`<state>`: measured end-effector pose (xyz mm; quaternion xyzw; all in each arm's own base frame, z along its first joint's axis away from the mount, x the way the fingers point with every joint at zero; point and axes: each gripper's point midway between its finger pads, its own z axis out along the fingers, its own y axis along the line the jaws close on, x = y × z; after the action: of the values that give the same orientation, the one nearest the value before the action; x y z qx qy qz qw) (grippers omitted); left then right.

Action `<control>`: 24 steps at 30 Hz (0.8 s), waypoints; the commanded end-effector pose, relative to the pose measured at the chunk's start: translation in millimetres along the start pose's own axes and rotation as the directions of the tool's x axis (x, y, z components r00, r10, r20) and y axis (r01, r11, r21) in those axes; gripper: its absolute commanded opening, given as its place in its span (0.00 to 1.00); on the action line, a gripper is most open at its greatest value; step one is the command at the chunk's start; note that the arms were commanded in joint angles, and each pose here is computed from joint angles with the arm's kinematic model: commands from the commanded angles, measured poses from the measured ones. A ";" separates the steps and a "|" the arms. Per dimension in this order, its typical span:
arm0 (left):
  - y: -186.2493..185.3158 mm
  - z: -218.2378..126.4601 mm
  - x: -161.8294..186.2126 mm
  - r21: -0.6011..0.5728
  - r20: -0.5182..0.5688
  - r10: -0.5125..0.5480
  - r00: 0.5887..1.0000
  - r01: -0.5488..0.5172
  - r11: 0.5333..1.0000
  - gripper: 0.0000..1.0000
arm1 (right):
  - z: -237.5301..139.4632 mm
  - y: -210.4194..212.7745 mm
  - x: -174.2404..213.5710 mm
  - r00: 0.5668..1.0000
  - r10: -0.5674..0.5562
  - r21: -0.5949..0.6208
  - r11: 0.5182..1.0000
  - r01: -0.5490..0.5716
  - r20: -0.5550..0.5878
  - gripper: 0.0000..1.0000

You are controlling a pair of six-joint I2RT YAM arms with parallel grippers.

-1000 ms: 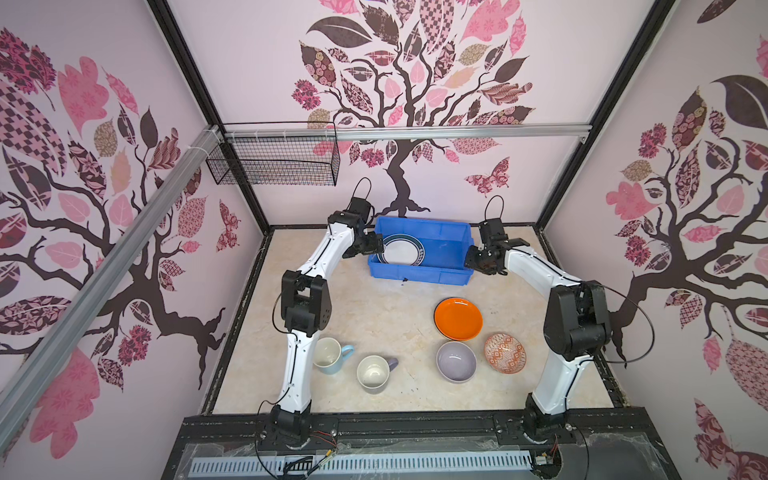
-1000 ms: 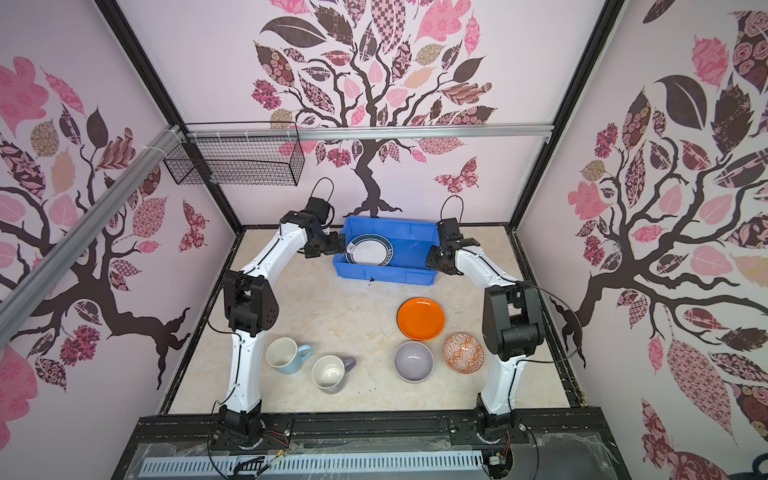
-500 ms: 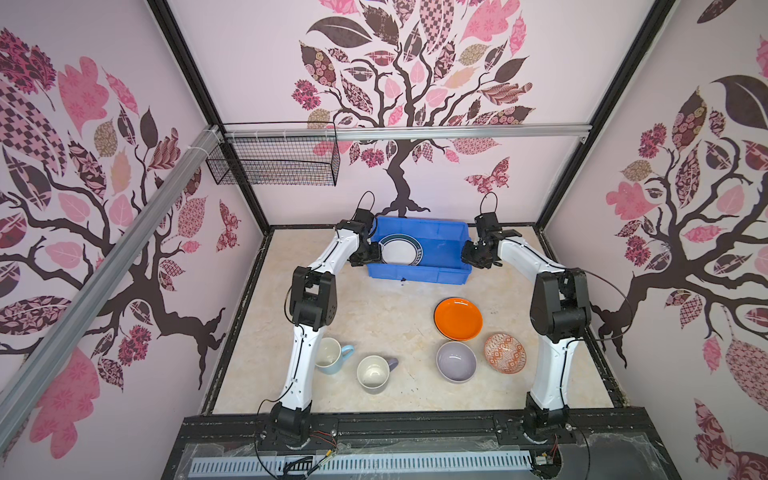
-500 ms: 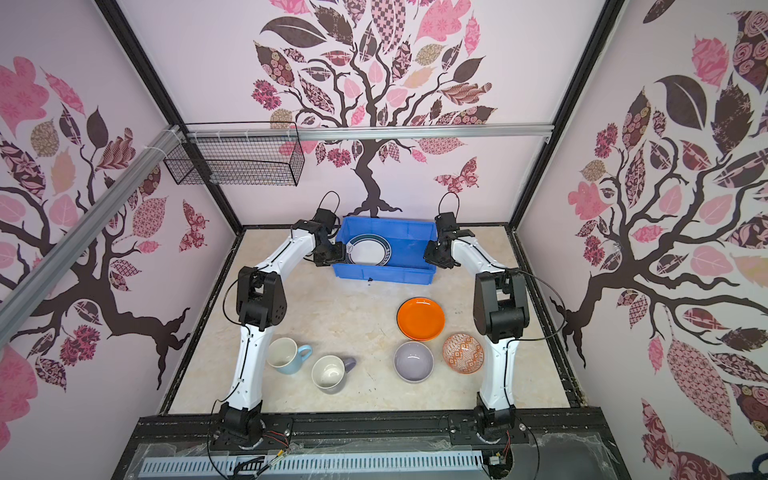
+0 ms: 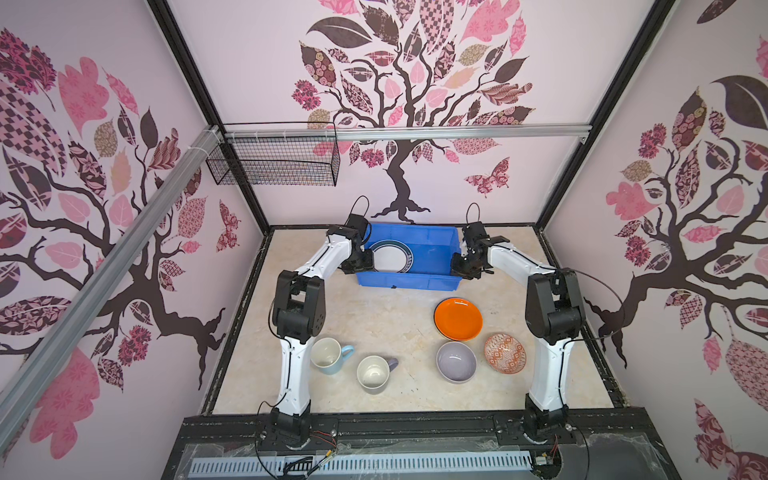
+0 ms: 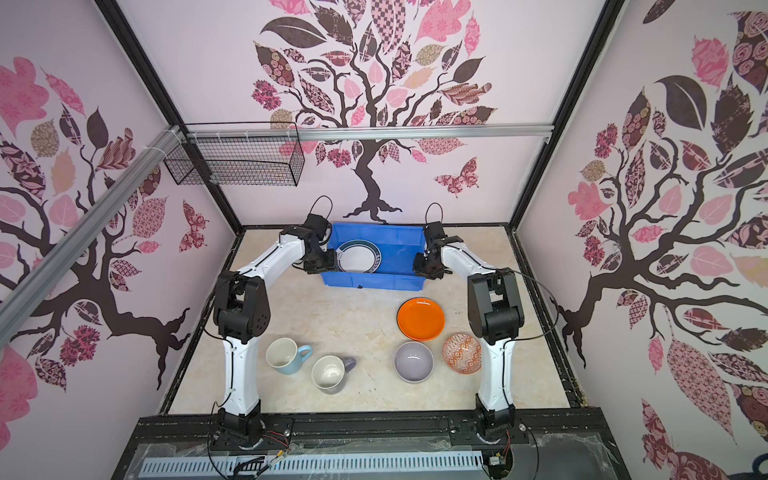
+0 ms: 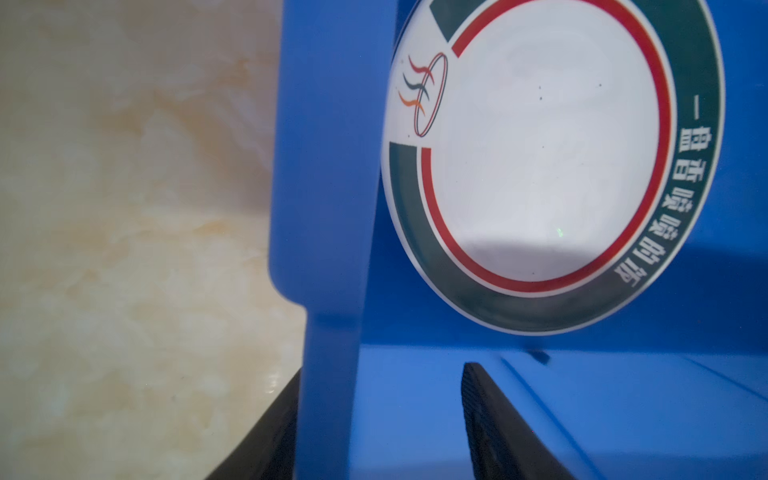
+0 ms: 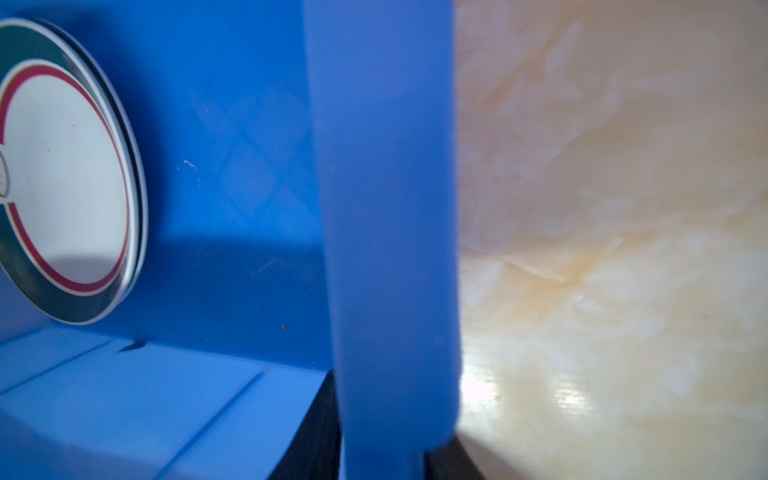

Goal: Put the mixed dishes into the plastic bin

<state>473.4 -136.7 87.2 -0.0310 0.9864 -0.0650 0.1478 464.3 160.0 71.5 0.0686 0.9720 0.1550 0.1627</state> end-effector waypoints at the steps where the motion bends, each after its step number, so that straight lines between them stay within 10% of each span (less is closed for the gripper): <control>1: 6.0 -8.5 12.5 0.001 -0.006 0.009 1.000 -0.009 1.000 0.57 | -3.0 37.5 23.7 0.995 -0.081 -0.064 0.995 0.077 -0.054 0.29; 13: 33.0 -24.0 56.8 -0.060 -0.030 0.003 1.000 -0.004 0.998 0.65 | -19.1 50.3 68.4 0.986 -0.132 -0.103 0.987 0.122 -0.100 0.34; 24: 31.1 -102.9 35.4 -0.052 0.128 0.040 0.991 -0.034 0.998 0.86 | -115.9 20.7 35.4 0.988 -0.107 -0.010 0.994 0.108 0.108 0.56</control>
<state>409.4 -95.0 134.1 -0.0319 0.9835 -0.0289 0.1757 401.6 183.5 133.2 0.0029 0.9676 0.1687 0.1877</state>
